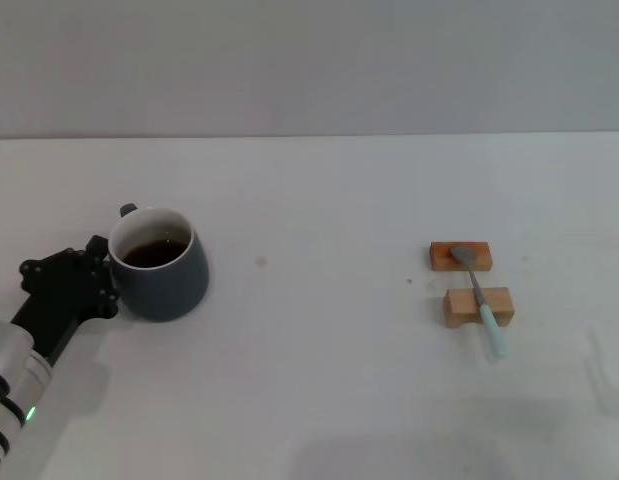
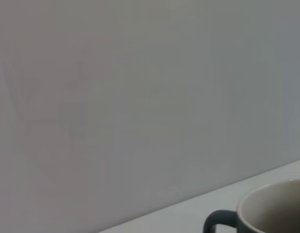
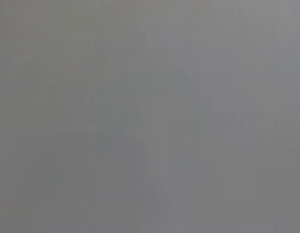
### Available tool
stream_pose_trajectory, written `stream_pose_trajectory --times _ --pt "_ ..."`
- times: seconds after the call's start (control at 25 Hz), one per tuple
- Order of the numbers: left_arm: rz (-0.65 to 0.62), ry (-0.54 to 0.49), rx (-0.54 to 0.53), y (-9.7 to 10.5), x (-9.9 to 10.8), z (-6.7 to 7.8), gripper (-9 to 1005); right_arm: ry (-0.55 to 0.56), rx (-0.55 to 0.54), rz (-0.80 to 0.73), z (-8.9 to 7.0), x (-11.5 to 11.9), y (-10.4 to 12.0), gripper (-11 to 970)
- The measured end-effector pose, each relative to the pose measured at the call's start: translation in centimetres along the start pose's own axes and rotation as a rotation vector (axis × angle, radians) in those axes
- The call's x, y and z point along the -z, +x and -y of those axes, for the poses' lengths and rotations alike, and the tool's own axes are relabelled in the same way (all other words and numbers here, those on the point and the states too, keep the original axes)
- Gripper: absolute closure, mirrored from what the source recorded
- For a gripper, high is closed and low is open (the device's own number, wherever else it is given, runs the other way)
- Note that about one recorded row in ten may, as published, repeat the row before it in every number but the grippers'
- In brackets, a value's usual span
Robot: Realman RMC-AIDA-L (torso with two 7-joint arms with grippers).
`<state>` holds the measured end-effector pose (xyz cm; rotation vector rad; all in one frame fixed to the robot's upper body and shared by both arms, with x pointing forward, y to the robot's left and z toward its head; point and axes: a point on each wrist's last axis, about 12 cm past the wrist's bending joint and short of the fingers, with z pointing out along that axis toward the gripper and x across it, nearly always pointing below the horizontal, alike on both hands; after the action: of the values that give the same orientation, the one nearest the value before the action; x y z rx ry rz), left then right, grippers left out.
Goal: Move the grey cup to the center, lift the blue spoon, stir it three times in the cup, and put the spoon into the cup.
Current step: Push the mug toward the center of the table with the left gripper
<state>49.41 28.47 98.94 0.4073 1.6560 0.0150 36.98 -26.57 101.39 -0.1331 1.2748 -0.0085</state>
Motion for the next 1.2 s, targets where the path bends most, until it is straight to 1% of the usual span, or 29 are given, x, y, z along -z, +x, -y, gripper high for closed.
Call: stream_pose_trajectory --times 0.08,0.2,0.24,0.28,0.32,0.36,0.4,0.48,0.52,0.64,0.72,0.8,0.92,0.96,1.0,1.12,1.2 --pt "0.005 0.015 0.001 -0.1 -0.1 0.3 974 0.0 0.0 0.0 0.0 0.0 0.0 310" --pt "0.005 0.015 0.001 -0.1 -0.1 0.3 973 0.0 0.0 0.0 0.0 0.0 0.0 309" --pt "0.017 0.056 -0.003 -0.4 -0.3 1.2 972 0.0 0.0 -0.001 0.0 0.0 0.0 309" --pt "0.017 0.056 -0.003 -0.4 -0.3 1.2 972 0.0 0.0 0.0 0.0 0.0 0.0 309" --pt "0.024 0.078 -0.003 -0.6 -0.5 1.7 971 0.0 0.0 0.0 0.0 0.0 0.0 308" --pt "0.024 0.078 -0.003 -0.6 -0.5 1.7 971 0.0 0.0 0.0 0.0 0.0 0.0 308" --pt "0.028 0.095 -0.001 -0.7 -0.5 2.1 970 0.0 0.0 0.0 0.0 0.0 0.0 308" --pt "0.028 0.095 -0.001 -0.7 -0.5 2.1 969 0.0 0.0 0.0 0.0 0.0 0.0 307" --pt "0.04 0.147 0.0 -0.9 -0.5 3.2 969 -0.001 0.0 0.001 0.0 0.0 0.0 307" --pt "0.04 0.147 0.0 -0.9 -0.5 3.2 967 -0.001 0.0 0.001 0.0 -0.1 0.0 306" --pt "0.045 0.173 -0.005 -1.0 -0.5 3.6 966 -0.001 0.0 0.001 0.0 -0.1 0.0 306" --pt "0.038 0.158 -0.005 -0.9 -0.5 3.3 965 -0.002 0.001 0.002 0.0 -0.1 0.0 305" --pt "0.038 0.158 -0.005 -0.9 -0.5 3.3 964 -0.002 0.001 0.002 0.0 -0.1 0.0 304" --pt "0.036 0.134 -0.001 -0.9 -0.6 2.8 963 -0.002 0.001 0.002 0.0 -0.1 0.0 304" --pt "0.036 0.127 0.001 -0.9 -0.7 2.7 963 -0.002 0.001 0.002 0.0 -0.1 0.0 304" --pt "0.037 0.127 0.001 -1.0 -0.8 2.7 961 -0.002 0.001 0.002 0.0 -0.1 0.0 303" --pt "0.049 0.144 0.004 -1.3 -1.1 3.2 961 -0.002 0.002 0.002 0.1 -0.1 0.0 303"
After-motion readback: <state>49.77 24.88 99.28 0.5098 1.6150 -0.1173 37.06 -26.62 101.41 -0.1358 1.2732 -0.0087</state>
